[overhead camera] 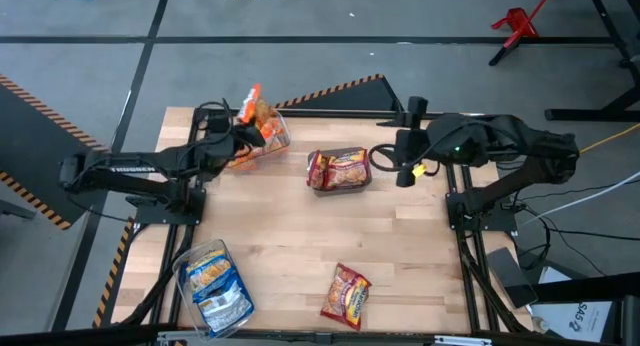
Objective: Sort Maruchan noodles
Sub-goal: Put the orange noodle pack into the top transparent bin
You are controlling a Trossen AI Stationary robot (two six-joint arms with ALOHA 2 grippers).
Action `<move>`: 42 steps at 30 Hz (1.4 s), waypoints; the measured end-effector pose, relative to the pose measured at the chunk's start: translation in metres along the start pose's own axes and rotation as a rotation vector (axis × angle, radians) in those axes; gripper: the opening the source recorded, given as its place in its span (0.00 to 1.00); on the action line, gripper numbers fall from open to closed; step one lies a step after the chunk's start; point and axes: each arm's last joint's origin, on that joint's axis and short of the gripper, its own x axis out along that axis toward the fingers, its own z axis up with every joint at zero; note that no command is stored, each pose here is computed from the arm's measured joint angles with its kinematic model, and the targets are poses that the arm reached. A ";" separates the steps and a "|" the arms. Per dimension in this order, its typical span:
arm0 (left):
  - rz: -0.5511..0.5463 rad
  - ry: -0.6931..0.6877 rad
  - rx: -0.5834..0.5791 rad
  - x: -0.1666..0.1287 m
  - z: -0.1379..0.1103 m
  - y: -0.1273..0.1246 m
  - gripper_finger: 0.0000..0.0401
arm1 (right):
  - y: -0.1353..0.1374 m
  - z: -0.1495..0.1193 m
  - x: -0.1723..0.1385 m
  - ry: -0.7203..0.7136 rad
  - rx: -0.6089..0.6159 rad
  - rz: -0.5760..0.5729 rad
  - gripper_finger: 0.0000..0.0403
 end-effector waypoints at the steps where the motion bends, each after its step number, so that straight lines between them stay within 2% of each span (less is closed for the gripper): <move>1: 0.012 0.002 -0.025 0.002 0.001 0.003 0.16 | 0.000 -0.001 -0.001 0.006 0.011 0.014 0.56; 4: 0.032 -0.009 -0.125 0.009 -0.002 0.015 0.16 | 0.002 -0.005 0.000 0.040 0.027 0.035 0.56; 8: 0.017 0.038 -0.244 0.018 -0.024 0.041 0.16 | 0.008 -0.010 0.003 0.094 0.044 0.123 0.56; 11: -0.079 0.044 -0.363 0.020 -0.037 0.063 0.16 | 0.010 -0.014 0.004 0.136 0.041 0.149 0.56; 15: -0.264 -0.057 -0.542 0.017 -0.041 0.082 0.16 | 0.011 -0.018 0.002 0.168 0.035 0.158 0.56; 18: -0.303 -0.131 -0.612 0.013 -0.044 0.092 0.16 | 0.011 -0.018 0.002 0.176 0.034 0.160 0.56; 29: -0.256 -0.116 -0.559 0.014 -0.051 0.098 0.16 | 0.014 -0.017 0.006 0.173 0.051 0.201 0.56; 37: -0.153 -0.081 -0.490 0.017 -0.060 0.104 0.16 | 0.014 -0.017 0.006 0.172 0.051 0.201 0.56; 42: -0.149 -0.084 -0.490 0.017 -0.060 0.104 0.16 | 0.014 -0.017 0.006 0.172 0.051 0.201 0.56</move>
